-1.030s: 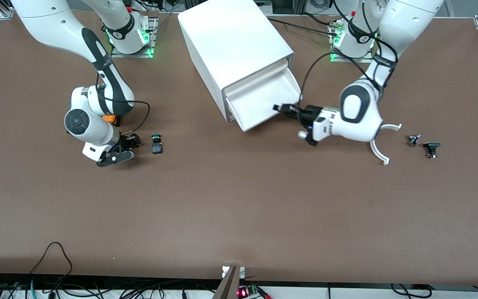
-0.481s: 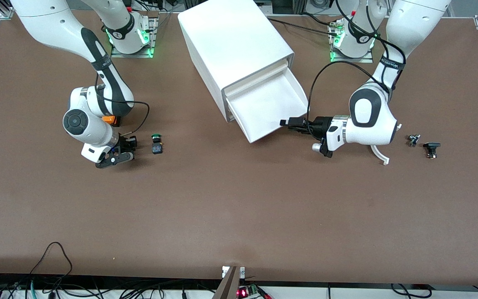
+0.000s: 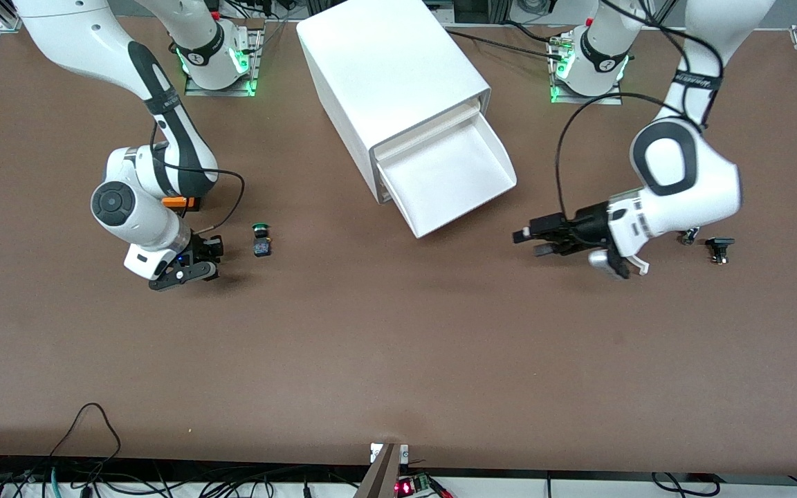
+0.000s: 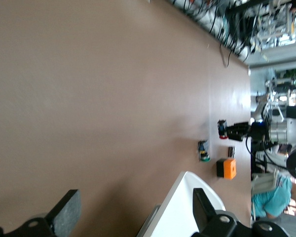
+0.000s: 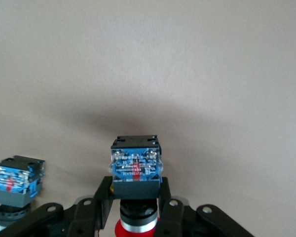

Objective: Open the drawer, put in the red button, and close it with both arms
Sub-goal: 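Release the drawer and withdraw the left gripper while the right gripper lifts the button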

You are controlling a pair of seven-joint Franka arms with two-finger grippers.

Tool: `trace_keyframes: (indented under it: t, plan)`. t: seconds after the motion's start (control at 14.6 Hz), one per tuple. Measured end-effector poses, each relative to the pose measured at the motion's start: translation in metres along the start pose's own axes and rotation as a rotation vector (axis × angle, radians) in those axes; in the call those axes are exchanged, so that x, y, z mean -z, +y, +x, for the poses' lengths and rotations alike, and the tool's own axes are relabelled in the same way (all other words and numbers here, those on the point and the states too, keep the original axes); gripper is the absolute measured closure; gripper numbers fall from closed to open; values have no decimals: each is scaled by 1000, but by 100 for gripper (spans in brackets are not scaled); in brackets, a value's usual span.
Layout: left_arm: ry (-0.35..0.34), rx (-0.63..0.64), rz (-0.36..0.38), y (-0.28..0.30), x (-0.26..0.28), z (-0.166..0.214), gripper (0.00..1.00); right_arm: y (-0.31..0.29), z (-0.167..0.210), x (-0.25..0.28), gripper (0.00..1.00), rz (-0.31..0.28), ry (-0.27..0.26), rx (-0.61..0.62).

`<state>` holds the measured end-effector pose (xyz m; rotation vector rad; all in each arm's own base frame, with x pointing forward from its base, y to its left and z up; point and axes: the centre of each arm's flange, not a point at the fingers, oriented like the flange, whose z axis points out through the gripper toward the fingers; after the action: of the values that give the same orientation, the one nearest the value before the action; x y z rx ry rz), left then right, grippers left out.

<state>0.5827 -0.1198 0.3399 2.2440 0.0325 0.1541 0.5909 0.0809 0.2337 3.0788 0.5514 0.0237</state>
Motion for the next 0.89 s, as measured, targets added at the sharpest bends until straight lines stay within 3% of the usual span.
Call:
trace_keyframes:
  t: [0.21, 0.48, 0.62, 0.89]
  plan:
    - [33, -56, 64, 3, 37, 7, 0, -9, 16, 53, 57, -1, 51, 33]
    - [-19, -264, 292, 21, 114, 16, 0, -37, 53, 153, 57, 11, 93, 101]
    - [-70, -332, 391, 39, 160, 20, 0, -59, 72, 198, 57, 15, 147, 159]
    - [-146, -339, 631, 84, 230, 25, 0, -126, 92, 251, 57, 40, 249, 292]
